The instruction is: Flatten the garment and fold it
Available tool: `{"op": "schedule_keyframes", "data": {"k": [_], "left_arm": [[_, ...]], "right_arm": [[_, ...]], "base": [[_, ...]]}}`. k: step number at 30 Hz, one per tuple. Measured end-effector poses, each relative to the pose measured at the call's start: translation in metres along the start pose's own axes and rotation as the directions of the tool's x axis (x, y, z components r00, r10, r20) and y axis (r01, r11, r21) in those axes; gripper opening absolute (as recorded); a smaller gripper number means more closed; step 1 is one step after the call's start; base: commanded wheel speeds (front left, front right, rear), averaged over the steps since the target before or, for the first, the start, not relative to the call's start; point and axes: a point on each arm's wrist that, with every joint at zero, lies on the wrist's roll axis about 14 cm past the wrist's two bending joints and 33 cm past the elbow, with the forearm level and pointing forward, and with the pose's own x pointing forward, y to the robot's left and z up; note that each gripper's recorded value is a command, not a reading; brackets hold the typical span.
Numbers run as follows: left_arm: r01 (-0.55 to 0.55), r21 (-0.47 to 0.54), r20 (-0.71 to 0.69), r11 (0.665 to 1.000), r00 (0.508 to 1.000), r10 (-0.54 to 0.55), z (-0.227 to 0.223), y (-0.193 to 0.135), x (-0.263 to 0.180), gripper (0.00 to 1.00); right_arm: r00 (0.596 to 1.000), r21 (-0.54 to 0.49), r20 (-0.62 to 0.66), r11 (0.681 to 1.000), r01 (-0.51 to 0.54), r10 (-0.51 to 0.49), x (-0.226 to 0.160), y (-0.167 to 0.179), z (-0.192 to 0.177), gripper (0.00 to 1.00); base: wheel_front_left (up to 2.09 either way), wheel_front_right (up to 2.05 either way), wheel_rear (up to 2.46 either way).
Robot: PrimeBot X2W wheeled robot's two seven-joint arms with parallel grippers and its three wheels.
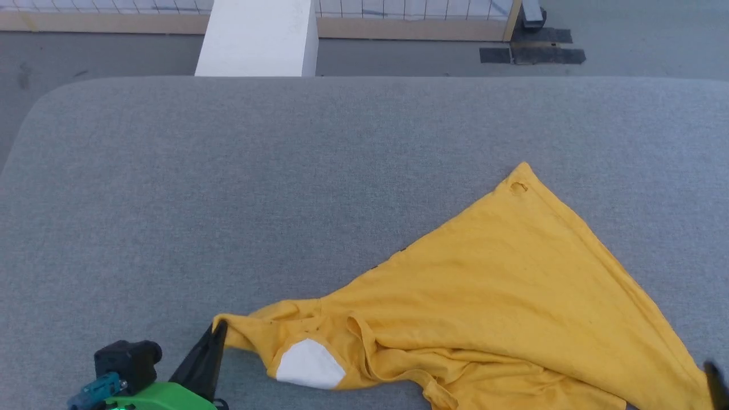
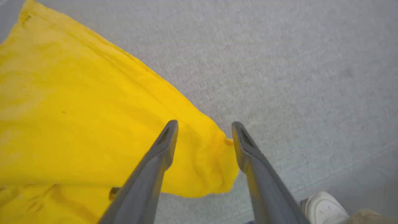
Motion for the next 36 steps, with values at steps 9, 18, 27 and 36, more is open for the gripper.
{"op": "schedule_keyframes", "data": {"k": [9,18,27,36], "left_arm": [[-0.001,0.007,0.033,1.000,0.999,0.001,0.007,-0.002,0.002,0.00],[0.020,-0.002,0.024,1.000,1.000,-0.020,0.009,-0.004,0.027,0.00],[0.008,-0.012,-0.014,1.000,1.000,-0.009,-0.002,0.005,0.049,0.00],[-0.040,-0.017,-0.062,0.999,0.997,0.039,-0.017,0.021,0.056,0.00]], "right_arm": [[0.951,-0.249,0.221,0.955,-0.160,0.217,-0.001,0.097,0.140,1.00],[0.947,-0.392,0.032,0.875,-0.283,0.321,0.072,0.194,0.144,1.00],[0.955,-0.466,-0.153,0.833,-0.297,0.254,0.142,0.218,0.105,1.00],[0.923,-0.477,-0.290,0.797,-0.370,0.255,0.176,0.238,0.064,1.00]], "base": [[0.00,0.00,0.00],[0.00,0.00,0.00],[0.00,0.00,0.00],[0.00,0.00,0.00]]}}
